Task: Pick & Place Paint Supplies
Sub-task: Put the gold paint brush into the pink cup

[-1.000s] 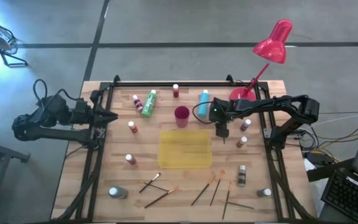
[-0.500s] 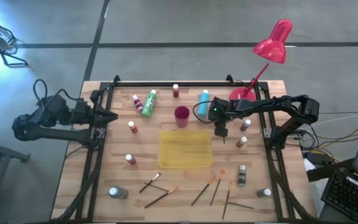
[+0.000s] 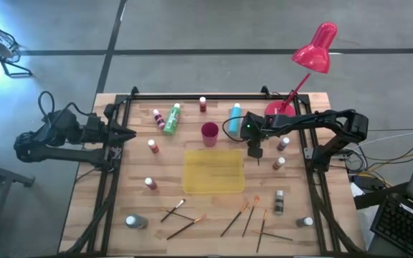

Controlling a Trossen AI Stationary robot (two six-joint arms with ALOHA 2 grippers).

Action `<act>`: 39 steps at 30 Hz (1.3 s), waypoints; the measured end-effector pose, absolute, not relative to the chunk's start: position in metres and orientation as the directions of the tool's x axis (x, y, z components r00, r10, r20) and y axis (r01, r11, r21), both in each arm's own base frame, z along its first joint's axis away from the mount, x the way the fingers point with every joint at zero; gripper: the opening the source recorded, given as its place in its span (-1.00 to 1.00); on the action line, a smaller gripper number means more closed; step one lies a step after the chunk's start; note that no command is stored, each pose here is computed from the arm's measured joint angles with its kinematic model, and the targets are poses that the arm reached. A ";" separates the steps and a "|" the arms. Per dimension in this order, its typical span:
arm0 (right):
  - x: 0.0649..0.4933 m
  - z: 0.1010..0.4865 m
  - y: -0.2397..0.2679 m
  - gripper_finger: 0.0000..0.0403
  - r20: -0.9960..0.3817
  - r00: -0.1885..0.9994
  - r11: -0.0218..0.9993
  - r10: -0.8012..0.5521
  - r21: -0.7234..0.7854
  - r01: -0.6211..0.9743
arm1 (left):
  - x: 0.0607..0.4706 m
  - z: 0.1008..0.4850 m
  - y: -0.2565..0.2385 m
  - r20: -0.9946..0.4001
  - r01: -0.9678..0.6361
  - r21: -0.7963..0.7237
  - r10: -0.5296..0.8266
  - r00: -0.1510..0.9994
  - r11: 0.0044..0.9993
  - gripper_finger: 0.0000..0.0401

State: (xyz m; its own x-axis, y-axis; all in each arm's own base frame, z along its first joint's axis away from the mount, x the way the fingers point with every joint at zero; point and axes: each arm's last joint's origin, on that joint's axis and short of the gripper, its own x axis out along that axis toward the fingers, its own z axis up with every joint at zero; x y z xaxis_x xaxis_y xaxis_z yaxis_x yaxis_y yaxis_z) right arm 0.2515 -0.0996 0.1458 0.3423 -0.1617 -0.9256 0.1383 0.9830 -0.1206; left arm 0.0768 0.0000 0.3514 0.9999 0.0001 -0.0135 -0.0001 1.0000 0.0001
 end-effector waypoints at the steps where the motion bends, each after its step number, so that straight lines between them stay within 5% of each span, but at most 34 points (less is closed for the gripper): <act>1: 0.251 0.146 -0.100 -0.25 -0.926 0.342 0.983 -0.162 -0.120 0.138 | 0.077 0.351 0.000 -0.014 0.000 0.000 0.000 1.000 1.000 -0.77; 12: 0.248 0.139 -0.098 -0.29 -0.921 0.352 0.983 -0.166 -0.123 0.139 | 0.077 0.351 0.000 -0.014 0.000 0.000 0.000 1.000 1.000 -0.77; 25: 0.259 0.115 -0.104 -0.58 -0.948 0.282 0.985 -0.149 -0.116 0.130 | 0.077 0.351 0.000 -0.014 0.000 0.000 0.000 1.000 1.000 -0.77; 32: 0.257 0.133 -0.103 -0.92 -0.927 0.326 0.981 -0.185 -0.154 0.119 | 0.077 0.351 0.000 -0.014 0.000 0.000 0.000 1.000 1.000 -0.77; 39: 0.250 0.147 -0.102 -0.96 -0.922 0.334 0.978 -0.197 -0.159 0.138 | 0.077 0.351 0.000 -0.014 0.000 0.000 0.000 1.000 1.000 -0.77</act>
State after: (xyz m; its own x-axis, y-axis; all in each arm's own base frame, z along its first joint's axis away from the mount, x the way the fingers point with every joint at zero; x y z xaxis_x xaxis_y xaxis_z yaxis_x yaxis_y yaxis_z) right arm 0.2504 -0.1016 0.1475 0.3337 -0.1968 -0.9219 0.1375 0.9777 -0.1589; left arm 0.0769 0.0000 0.3514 0.9999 0.0004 -0.0139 -0.0004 1.0000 0.0002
